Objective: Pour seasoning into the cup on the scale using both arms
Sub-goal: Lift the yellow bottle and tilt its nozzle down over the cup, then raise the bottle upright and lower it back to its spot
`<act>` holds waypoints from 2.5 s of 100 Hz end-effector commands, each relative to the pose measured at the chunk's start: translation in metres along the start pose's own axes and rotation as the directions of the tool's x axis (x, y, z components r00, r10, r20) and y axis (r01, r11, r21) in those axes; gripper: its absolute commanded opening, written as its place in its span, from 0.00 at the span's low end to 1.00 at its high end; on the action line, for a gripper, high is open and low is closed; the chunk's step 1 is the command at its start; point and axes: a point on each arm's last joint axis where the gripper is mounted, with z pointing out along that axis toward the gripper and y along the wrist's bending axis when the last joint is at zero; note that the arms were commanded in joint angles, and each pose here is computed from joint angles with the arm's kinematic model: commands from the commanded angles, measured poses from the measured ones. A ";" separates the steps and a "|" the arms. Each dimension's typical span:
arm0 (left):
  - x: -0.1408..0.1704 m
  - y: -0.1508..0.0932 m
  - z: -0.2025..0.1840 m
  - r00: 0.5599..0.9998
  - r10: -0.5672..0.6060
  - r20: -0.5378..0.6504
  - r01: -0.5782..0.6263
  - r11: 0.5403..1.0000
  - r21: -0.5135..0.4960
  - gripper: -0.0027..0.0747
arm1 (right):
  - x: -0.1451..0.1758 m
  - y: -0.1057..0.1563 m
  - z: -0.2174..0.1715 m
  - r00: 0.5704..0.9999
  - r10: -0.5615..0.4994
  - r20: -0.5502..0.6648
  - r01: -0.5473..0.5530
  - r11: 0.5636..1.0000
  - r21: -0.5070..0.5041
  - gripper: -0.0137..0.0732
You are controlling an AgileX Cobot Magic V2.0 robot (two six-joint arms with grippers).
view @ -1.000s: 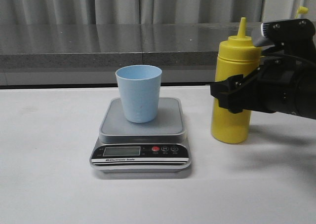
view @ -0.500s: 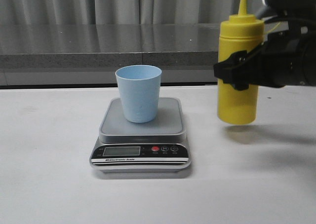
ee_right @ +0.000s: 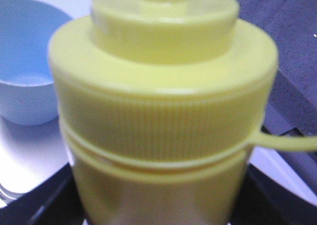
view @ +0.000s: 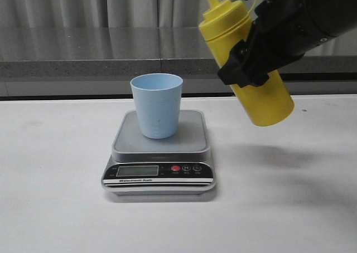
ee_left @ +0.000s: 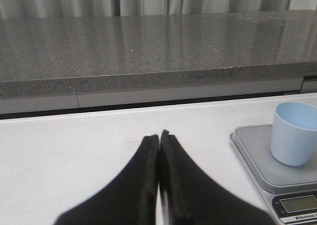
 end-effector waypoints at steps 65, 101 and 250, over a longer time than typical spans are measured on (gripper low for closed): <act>-0.016 0.000 -0.001 0.995 -0.003 0.102 0.003 1.000 -0.007 0.01 | -0.061 -0.012 0.001 0.863 -0.456 -0.217 0.483 0.871 0.093 0.42; -0.016 0.000 -0.001 0.995 -0.003 0.102 0.003 1.000 -0.007 0.01 | -0.070 0.008 0.030 0.714 -0.604 -0.355 0.658 0.752 0.043 0.42; -0.016 0.000 -0.001 0.995 -0.003 0.102 0.003 1.000 -0.007 0.01 | -0.079 0.012 0.033 0.420 -0.748 -0.514 0.871 0.492 -0.005 0.42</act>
